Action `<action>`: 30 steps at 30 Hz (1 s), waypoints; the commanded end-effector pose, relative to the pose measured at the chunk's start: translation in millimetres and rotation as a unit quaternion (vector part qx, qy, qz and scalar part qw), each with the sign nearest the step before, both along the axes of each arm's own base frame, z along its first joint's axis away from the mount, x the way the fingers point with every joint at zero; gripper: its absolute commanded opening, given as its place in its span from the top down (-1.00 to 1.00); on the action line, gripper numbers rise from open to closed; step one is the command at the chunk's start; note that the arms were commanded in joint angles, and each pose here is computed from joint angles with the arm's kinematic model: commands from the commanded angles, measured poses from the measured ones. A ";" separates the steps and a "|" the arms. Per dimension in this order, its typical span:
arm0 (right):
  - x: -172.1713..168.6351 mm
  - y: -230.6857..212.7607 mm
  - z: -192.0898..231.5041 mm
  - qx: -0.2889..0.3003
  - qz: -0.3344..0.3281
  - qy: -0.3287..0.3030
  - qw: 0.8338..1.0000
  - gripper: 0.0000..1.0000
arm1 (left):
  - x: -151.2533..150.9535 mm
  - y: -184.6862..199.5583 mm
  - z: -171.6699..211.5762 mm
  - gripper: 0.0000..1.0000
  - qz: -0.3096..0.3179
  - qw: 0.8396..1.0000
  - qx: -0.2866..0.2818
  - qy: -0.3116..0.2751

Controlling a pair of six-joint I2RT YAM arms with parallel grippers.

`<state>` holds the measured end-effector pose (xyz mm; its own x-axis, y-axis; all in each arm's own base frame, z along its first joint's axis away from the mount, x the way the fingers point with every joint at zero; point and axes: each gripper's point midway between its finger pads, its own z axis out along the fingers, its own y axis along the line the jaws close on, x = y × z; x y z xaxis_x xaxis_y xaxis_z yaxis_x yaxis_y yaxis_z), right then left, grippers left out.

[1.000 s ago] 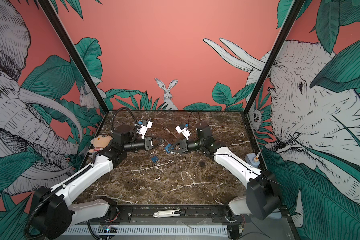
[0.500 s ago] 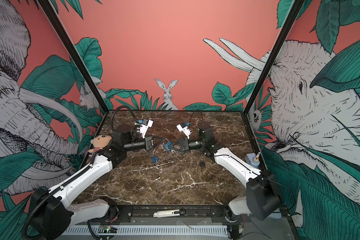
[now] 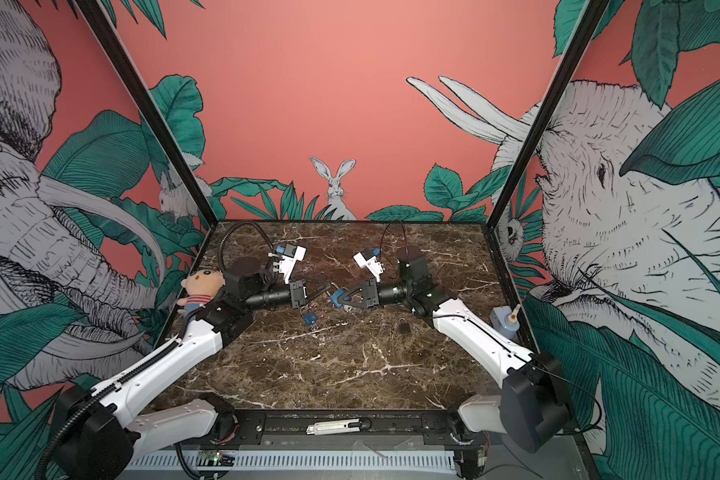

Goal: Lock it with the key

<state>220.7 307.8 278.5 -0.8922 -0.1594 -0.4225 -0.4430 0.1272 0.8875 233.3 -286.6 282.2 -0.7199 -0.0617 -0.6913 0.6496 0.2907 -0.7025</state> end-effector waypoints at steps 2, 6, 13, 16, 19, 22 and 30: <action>30.2 8.1 81.5 0.088 -0.050 -0.183 0.978 1.00 | -94.3 -26.7 -47.6 1.00 -0.174 0.978 0.028 0.111; 33.0 8.8 80.8 0.079 -0.052 -0.188 0.978 1.00 | -104.3 -30.9 -52.0 1.00 -0.182 0.976 0.026 0.117; 34.5 8.9 69.6 0.056 -0.052 -0.187 0.979 1.00 | -101.4 -30.9 -46.4 1.00 -0.159 0.982 0.026 0.096; 31.1 5.0 57.2 0.035 -0.055 -0.186 0.980 1.00 | -88.1 -29.7 -29.7 1.00 -0.138 0.988 0.019 0.068; 26.8 1.7 50.0 0.028 -0.056 -0.181 0.981 1.00 | -65.4 -22.0 -15.4 1.00 -0.103 0.993 0.008 0.052; 23.6 1.1 42.2 0.031 -0.053 -0.169 0.984 1.00 | -36.0 -7.2 5.7 1.00 -0.061 0.997 -0.029 0.040; 20.9 -1.0 28.5 0.024 -0.053 -0.158 0.986 1.00 | -18.2 0.5 48.2 0.46 -0.052 0.996 -0.070 0.011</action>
